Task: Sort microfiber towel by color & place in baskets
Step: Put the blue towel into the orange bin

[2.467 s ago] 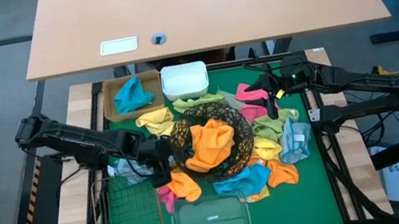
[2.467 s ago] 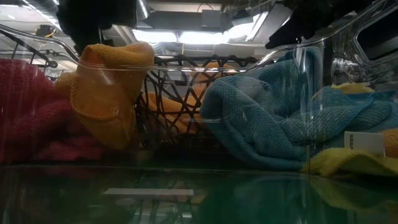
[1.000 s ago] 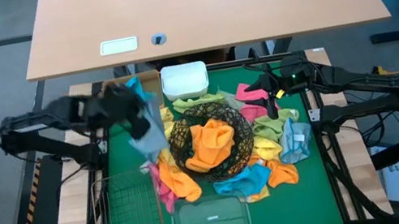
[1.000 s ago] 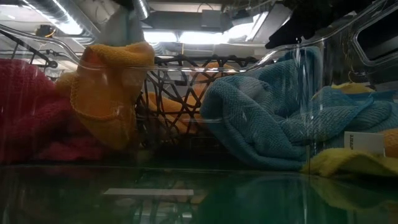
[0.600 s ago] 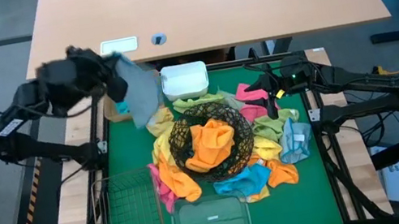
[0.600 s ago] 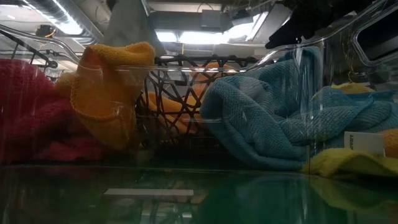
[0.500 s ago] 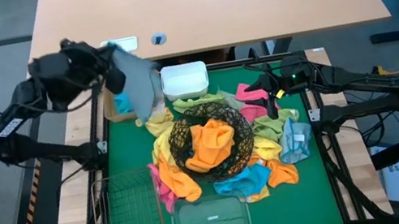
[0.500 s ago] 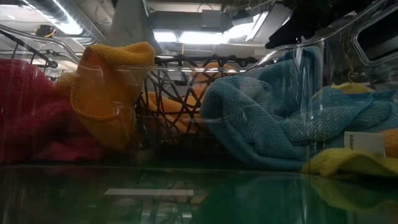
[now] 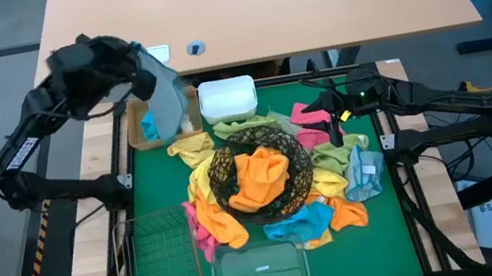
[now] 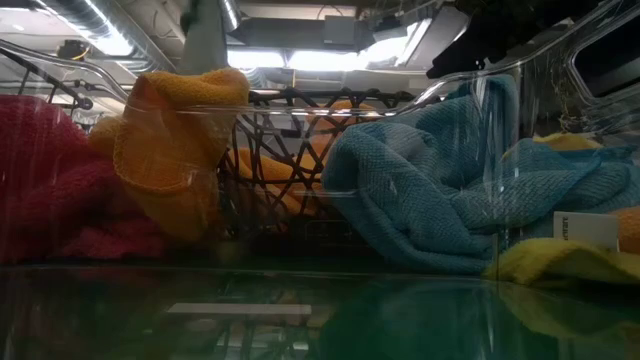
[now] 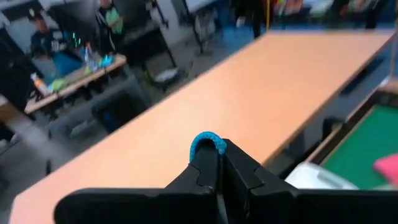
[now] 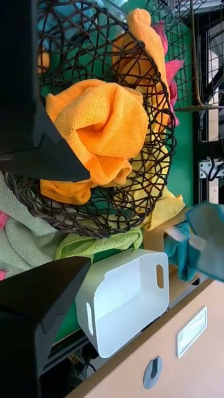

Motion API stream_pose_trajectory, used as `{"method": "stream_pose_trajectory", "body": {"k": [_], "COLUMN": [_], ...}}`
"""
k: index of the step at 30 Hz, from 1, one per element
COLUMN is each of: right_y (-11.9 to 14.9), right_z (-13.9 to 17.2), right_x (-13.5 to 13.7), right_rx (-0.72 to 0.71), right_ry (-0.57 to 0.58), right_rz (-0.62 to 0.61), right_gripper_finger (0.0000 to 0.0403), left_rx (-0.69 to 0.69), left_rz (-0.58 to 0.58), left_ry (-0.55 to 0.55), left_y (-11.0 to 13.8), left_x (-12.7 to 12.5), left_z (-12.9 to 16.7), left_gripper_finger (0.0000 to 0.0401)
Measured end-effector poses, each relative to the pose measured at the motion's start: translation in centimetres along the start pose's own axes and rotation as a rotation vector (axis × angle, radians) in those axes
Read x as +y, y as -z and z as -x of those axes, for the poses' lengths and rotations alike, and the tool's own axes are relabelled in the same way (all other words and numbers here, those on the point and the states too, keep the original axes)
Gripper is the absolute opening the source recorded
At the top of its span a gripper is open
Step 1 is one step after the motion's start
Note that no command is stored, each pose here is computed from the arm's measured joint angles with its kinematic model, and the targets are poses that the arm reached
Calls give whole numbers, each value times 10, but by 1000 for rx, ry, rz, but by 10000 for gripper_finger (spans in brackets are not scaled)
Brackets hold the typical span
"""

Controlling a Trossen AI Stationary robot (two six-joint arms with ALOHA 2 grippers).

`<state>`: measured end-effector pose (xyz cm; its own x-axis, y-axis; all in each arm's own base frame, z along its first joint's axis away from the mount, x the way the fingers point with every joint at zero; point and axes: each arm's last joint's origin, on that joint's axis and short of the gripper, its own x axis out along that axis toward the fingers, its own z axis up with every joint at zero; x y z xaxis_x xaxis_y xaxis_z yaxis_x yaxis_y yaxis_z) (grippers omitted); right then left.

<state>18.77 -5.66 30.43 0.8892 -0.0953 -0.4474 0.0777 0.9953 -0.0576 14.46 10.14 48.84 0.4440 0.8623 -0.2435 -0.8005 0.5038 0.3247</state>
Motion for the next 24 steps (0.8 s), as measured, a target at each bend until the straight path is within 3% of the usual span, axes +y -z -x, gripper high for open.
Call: {"method": "stream_pose_trajectory", "body": {"k": [8,13,18,24], "right_y": [0,0,0,0], "right_z": [0,0,0,0], "right_x": [0,0,0,0], "right_rx": [0,1,1,1], "right_ry": [0,0,-1,0], "right_rz": [0,0,0,0], "right_gripper_finger": [207,207,207,207], "left_rx": [149,142,23,81], "left_rz": [-60,-58,3,4], "left_ry": [-46,-86,-31,40], "left_y": [10,11,5,14], "left_x": [-2,11,28,34], "left_z": [-53,-81,-88,-90], "left_gripper_finger": [0,0,0,0]}}
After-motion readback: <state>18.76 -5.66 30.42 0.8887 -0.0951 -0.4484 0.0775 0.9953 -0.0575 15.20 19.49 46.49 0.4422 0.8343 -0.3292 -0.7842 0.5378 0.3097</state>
